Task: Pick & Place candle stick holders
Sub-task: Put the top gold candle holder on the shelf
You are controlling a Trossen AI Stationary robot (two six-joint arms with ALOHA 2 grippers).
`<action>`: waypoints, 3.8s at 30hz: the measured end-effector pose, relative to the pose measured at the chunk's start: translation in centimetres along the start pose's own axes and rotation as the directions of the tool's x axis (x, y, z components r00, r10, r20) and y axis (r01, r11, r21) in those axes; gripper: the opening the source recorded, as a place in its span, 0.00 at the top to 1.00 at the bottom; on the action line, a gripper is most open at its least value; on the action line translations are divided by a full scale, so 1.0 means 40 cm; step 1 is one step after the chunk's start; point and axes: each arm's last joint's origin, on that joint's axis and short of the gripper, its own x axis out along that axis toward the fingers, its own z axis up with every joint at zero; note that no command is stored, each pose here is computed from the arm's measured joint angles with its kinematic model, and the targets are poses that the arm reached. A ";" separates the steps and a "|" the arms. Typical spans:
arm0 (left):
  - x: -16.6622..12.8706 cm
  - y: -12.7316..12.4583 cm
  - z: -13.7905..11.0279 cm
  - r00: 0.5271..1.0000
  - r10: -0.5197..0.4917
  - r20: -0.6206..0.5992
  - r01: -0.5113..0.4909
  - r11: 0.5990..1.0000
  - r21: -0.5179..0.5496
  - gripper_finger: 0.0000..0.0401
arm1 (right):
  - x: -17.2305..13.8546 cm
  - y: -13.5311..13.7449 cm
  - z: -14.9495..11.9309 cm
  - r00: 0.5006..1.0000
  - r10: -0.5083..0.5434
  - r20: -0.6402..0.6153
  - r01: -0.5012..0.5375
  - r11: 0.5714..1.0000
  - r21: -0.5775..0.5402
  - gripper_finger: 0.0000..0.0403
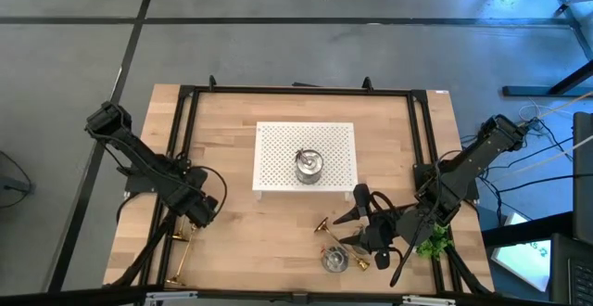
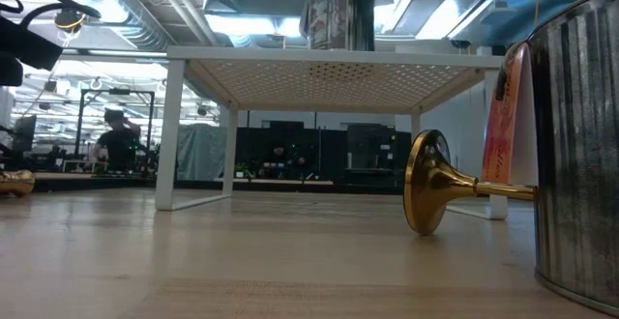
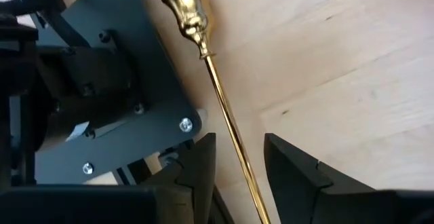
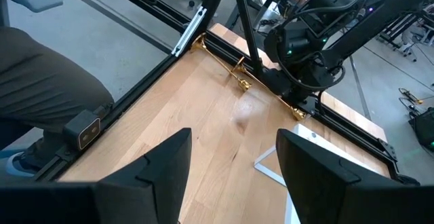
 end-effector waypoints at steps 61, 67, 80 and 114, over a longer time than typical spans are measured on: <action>-0.037 -0.088 -0.065 0.990 -0.030 -0.140 0.039 0.998 0.056 0.77 | 0.001 -0.001 0.000 1.000 -0.001 -0.001 0.001 1.000 0.001 0.46; -0.037 -0.066 -0.121 0.981 0.000 -0.193 -0.007 0.999 -0.034 0.75 | 0.001 -0.001 -0.002 1.000 -0.001 -0.005 0.001 0.999 0.032 0.46; -0.017 -0.051 -0.146 0.991 -0.020 -0.133 0.005 0.994 -0.112 0.69 | 0.001 -0.001 0.000 1.000 -0.002 -0.001 0.002 0.999 0.036 0.46; 0.039 -0.076 -0.095 0.993 -0.113 -0.044 0.112 0.994 -0.016 0.97 | 0.001 -0.001 0.000 1.000 -0.002 0.000 0.002 0.999 0.039 0.46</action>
